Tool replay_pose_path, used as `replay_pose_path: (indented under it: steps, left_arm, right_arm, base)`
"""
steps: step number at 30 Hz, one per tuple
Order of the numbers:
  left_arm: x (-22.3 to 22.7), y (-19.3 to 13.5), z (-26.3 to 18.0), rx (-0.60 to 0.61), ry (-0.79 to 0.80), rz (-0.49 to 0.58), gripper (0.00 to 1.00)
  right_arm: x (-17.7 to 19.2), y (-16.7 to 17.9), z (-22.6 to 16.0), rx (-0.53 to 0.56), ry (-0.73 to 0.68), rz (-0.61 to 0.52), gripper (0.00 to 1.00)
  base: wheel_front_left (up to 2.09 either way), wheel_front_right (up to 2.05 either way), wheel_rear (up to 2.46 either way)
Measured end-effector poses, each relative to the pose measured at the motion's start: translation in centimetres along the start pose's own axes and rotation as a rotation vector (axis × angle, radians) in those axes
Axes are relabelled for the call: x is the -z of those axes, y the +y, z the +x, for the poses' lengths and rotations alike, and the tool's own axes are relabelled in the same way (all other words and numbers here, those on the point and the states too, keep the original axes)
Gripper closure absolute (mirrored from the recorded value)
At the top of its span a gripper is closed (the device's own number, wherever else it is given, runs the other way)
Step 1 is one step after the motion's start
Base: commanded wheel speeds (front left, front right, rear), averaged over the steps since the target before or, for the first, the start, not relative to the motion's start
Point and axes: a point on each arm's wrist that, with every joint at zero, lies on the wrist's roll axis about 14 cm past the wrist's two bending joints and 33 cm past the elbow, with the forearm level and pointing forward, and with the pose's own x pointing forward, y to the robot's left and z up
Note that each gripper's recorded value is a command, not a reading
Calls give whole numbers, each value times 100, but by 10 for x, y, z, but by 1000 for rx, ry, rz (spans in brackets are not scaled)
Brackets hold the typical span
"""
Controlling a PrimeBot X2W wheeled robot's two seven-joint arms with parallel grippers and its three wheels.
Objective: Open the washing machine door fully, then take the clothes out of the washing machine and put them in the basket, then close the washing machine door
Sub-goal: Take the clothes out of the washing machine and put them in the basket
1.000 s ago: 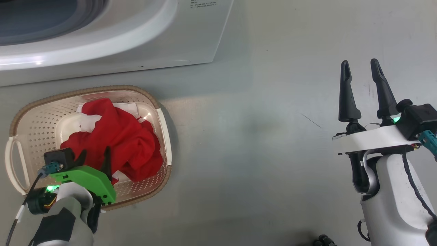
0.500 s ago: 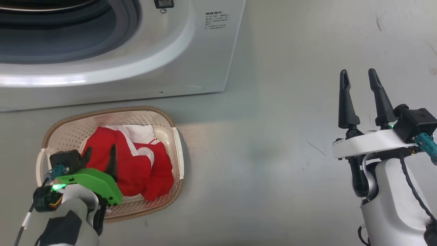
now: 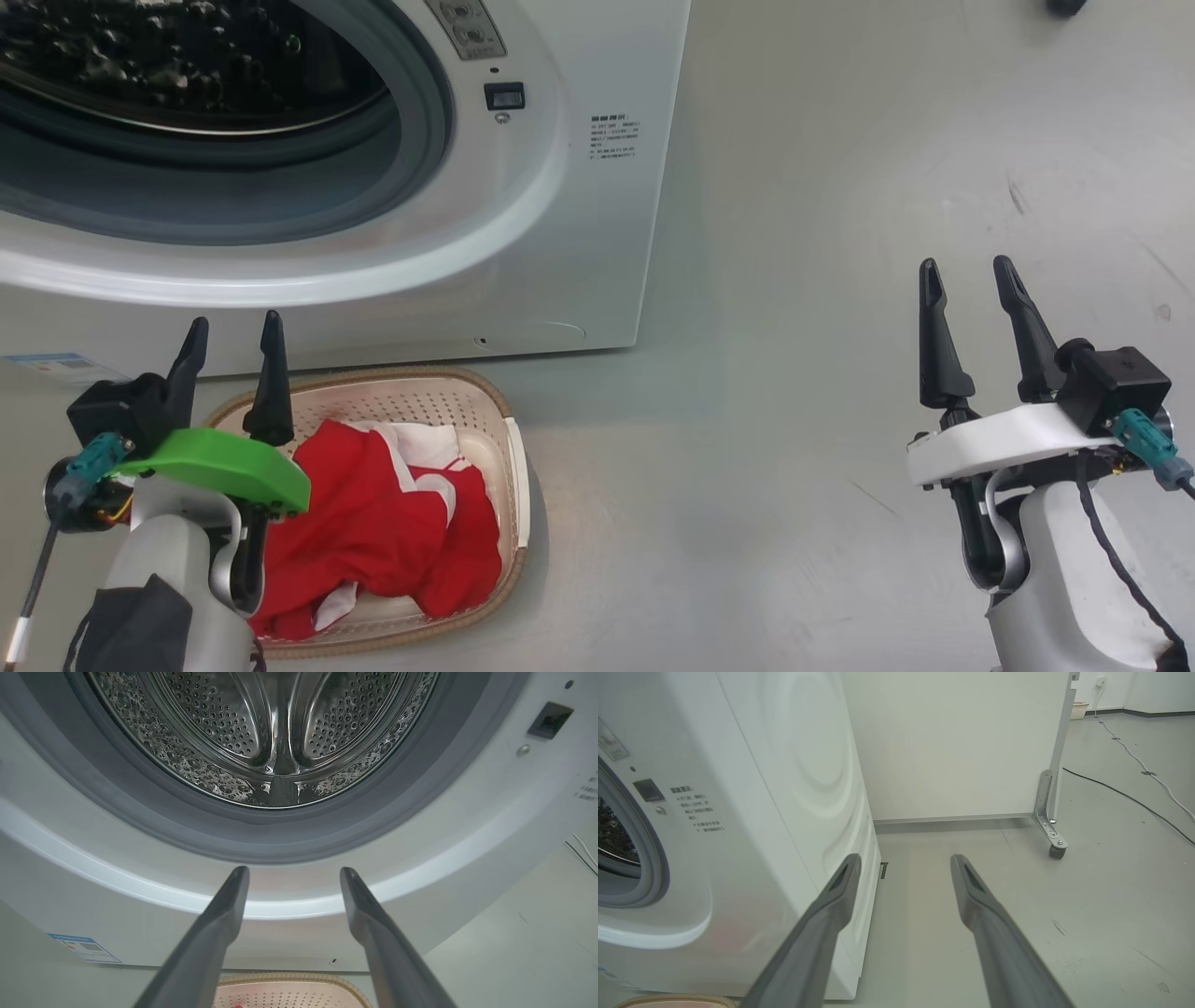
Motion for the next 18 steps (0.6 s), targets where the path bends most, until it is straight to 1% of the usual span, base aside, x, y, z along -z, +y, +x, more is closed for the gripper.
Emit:
replay_pose_path:
  steps: [5,11,18]
  left_arm:
    - [-32,-5,-21,16,-95,36,0]
    - [-60,-7,-44,14,-191,43,0]
    - [-74,-4,-75,5,-247,93,0]
  right_arm:
    - [-15,7,-12,-18,-32,1,0]
    - [-26,12,-24,-29,-58,-8,0]
    - [-32,18,-40,-45,-69,-17,0]
  base:
    - [0,0,0]
    - [0,0,0]
    - [0,0,0]
